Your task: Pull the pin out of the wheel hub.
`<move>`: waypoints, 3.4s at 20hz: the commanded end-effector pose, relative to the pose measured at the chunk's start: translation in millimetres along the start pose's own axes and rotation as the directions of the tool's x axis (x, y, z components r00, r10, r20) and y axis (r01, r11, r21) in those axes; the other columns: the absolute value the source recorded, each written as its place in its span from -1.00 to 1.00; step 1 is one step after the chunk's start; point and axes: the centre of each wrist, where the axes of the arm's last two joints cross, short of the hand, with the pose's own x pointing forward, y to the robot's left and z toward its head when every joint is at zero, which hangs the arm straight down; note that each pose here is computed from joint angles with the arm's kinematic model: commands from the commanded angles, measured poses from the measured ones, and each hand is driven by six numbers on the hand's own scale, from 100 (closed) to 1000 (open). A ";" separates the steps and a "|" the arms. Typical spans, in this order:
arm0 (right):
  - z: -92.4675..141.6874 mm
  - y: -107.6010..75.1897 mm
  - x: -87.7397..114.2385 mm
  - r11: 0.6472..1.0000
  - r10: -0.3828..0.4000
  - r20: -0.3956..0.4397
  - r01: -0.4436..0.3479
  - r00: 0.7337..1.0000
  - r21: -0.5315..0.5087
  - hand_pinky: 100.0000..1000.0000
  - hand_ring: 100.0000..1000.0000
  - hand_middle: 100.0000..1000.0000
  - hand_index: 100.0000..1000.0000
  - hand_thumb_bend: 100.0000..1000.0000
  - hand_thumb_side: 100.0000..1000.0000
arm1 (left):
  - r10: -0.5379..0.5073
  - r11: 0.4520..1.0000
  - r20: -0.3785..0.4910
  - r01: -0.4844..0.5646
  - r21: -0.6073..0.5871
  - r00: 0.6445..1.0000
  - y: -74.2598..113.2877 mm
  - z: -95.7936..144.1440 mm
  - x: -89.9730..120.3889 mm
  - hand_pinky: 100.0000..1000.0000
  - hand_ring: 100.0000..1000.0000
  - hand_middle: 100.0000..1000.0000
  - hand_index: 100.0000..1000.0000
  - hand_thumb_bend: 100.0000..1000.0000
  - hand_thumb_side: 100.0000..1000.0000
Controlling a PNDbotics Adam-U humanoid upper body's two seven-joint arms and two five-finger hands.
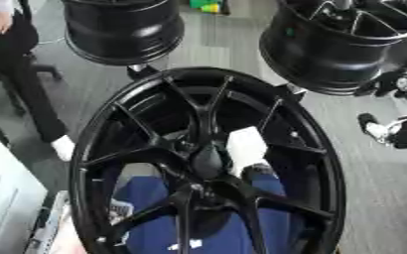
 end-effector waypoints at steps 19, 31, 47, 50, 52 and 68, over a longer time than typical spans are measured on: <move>-10.4 -38.8 92.7 0.991 0.092 0.164 -0.106 0.982 0.079 0.79 0.84 0.75 0.82 -0.22 -0.33 | -0.013 1.000 -0.011 0.013 0.011 1.000 6.4 2.8 -2.3 0.22 0.26 0.03 0.56 -1.00 0.08; -17.4 -30.4 121.0 0.978 0.126 0.235 -0.161 0.964 0.136 0.79 0.84 0.75 0.80 -0.22 -0.36 | -0.003 1.000 -0.018 0.004 0.013 1.000 5.2 4.3 -3.1 0.22 0.28 0.03 0.56 -1.00 0.08; -21.2 -21.9 115.5 0.962 0.152 0.265 -0.204 0.952 0.183 0.80 0.85 0.76 0.80 -0.22 -0.44 | 0.009 1.000 -0.014 -0.008 0.018 1.000 5.6 2.0 -1.3 0.21 0.27 0.02 0.56 -1.00 0.11; -21.4 -21.8 117.7 0.962 0.155 0.276 -0.209 0.949 0.176 0.80 0.84 0.76 0.80 -0.22 -0.45 | 0.011 1.000 -0.011 -0.011 0.018 1.000 5.4 1.3 -0.7 0.21 0.27 0.02 0.56 -1.00 0.12; -21.7 -21.2 118.4 0.962 0.156 0.279 -0.209 0.947 0.173 0.80 0.84 0.76 0.80 -0.22 -0.45 | 0.013 1.000 -0.011 -0.013 0.019 1.000 5.5 1.1 -0.5 0.21 0.27 0.02 0.56 -1.00 0.12; -26.0 -9.4 109.3 0.974 0.107 0.205 -0.144 0.973 0.175 0.79 0.82 0.73 0.78 -0.22 -0.50 | 0.026 0.999 -0.008 -0.026 0.032 1.000 6.5 -0.1 1.3 0.21 0.27 0.01 0.56 -1.00 0.15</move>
